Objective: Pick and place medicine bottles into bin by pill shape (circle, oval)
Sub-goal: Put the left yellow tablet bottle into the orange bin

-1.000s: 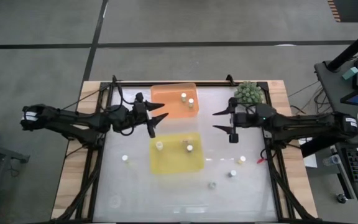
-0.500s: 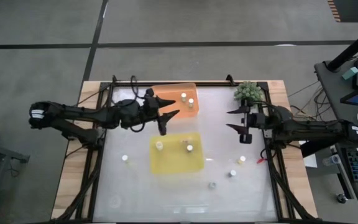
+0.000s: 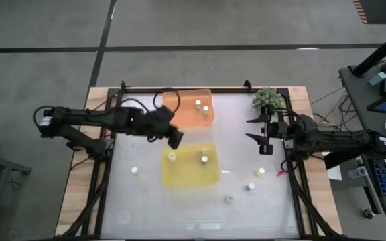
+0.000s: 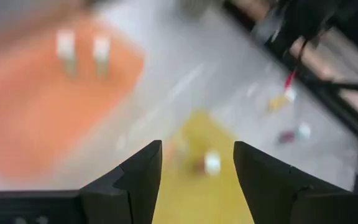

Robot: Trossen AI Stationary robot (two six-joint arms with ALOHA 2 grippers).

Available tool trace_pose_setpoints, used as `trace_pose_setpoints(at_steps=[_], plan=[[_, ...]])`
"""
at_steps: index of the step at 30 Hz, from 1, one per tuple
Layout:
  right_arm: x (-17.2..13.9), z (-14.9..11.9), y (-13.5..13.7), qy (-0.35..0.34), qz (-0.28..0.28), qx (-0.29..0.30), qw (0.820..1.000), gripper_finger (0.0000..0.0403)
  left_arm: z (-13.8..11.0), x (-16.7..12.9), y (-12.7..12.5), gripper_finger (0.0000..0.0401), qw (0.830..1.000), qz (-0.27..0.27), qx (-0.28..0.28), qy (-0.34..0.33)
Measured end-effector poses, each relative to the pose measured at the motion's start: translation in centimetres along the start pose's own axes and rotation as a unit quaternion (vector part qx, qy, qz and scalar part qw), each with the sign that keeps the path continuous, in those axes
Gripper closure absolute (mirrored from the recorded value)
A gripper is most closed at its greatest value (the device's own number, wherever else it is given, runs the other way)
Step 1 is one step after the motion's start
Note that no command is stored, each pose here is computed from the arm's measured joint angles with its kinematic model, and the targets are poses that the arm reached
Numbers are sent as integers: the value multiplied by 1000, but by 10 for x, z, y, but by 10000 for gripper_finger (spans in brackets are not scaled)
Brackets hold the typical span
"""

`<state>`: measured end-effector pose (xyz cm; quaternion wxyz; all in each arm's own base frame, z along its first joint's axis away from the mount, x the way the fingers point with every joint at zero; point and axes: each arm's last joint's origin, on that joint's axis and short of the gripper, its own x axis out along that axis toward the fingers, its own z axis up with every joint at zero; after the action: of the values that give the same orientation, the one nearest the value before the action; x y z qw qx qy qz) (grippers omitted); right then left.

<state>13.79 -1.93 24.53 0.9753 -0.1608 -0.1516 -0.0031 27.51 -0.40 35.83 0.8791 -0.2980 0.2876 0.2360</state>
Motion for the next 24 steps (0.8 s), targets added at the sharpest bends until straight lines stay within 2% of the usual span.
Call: trace_pose_setpoints(at_steps=[3,7,10,14,22,24], plan=[[0,0,0,0,0,2,1000,188,-19,-4,1,217,995,24,-63,74],[0,0,0,0,0,6,1000,188,-48,-12,4,217,978,91,-106,156],[0,0,0,0,0,9,1000,188,-68,-17,8,217,960,151,-108,211],[0,0,0,0,0,12,1000,188,-89,-22,15,217,939,221,-98,244],[0,0,0,0,0,13,1000,188,-129,-9,33,217,911,280,-86,291],[0,0,0,1,1,12,1000,188,-134,-7,34,217,910,279,-82,294]])
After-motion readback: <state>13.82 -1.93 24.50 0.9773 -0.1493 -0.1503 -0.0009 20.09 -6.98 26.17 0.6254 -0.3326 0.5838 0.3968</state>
